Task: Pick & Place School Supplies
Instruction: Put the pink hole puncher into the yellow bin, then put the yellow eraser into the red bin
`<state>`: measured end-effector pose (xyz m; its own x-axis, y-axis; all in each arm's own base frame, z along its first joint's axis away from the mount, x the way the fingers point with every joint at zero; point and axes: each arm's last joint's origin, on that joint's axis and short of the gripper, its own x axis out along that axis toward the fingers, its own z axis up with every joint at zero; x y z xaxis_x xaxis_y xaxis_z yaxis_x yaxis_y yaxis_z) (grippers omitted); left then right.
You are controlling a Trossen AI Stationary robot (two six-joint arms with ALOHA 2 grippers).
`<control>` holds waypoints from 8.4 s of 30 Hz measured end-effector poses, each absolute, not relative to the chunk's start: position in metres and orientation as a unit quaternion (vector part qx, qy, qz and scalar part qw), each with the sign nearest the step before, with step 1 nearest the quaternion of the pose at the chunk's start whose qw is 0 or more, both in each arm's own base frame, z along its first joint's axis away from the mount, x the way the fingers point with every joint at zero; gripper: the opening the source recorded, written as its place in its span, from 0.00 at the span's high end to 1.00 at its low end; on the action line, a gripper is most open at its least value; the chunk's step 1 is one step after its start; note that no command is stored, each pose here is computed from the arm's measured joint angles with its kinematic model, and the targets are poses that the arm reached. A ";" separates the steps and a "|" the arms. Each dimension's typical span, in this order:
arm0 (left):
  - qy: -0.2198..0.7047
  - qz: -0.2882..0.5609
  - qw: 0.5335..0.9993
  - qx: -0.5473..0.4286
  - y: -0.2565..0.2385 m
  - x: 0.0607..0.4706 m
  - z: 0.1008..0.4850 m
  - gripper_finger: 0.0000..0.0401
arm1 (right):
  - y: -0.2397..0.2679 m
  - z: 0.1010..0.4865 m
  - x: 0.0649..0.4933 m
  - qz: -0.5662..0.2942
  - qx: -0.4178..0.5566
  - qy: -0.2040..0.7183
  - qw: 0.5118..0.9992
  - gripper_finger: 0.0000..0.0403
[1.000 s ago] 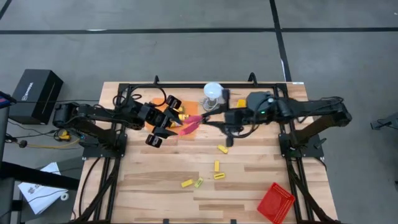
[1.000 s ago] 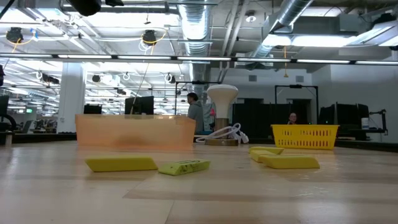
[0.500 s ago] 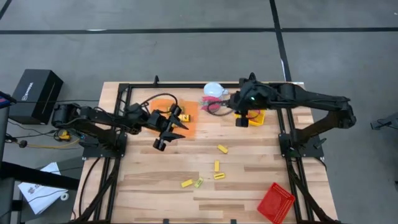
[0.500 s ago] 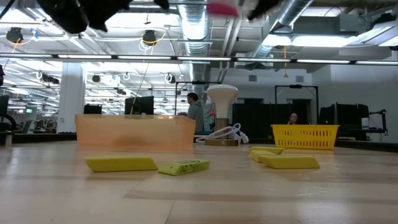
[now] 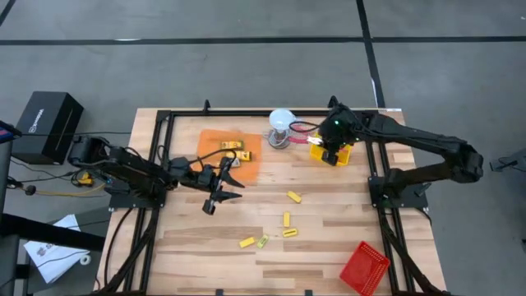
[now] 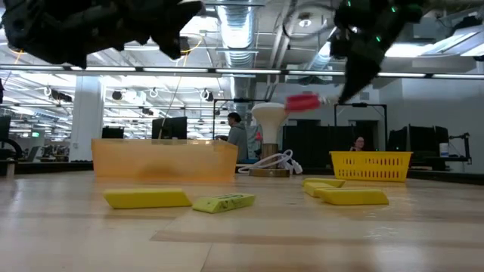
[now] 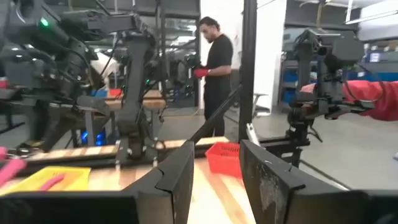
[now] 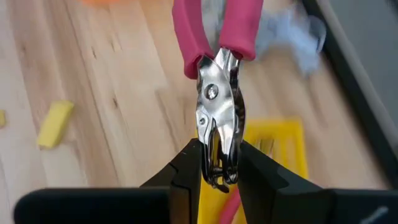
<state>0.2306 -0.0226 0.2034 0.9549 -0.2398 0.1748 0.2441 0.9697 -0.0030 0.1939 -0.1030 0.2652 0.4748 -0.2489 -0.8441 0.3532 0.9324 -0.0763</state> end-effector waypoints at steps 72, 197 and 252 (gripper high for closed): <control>-0.098 -0.127 0.987 0.001 -0.027 0.228 0.204 0.72 | -0.063 0.263 0.128 -0.272 0.252 0.520 0.769 0.82; -0.065 -0.193 0.978 0.037 -0.003 0.202 0.225 0.97 | 0.087 0.181 0.355 0.209 0.041 0.291 0.933 0.97; 0.017 -0.176 0.982 0.066 -0.009 0.217 0.196 0.99 | 0.109 0.175 0.319 -0.051 0.106 0.481 0.869 1.00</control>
<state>0.2165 -0.0091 0.1956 0.9373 -0.3438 -0.0566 0.3483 0.9292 0.1236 0.3191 0.1091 0.1749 0.5328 0.0139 -0.8461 0.1897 0.9725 0.1354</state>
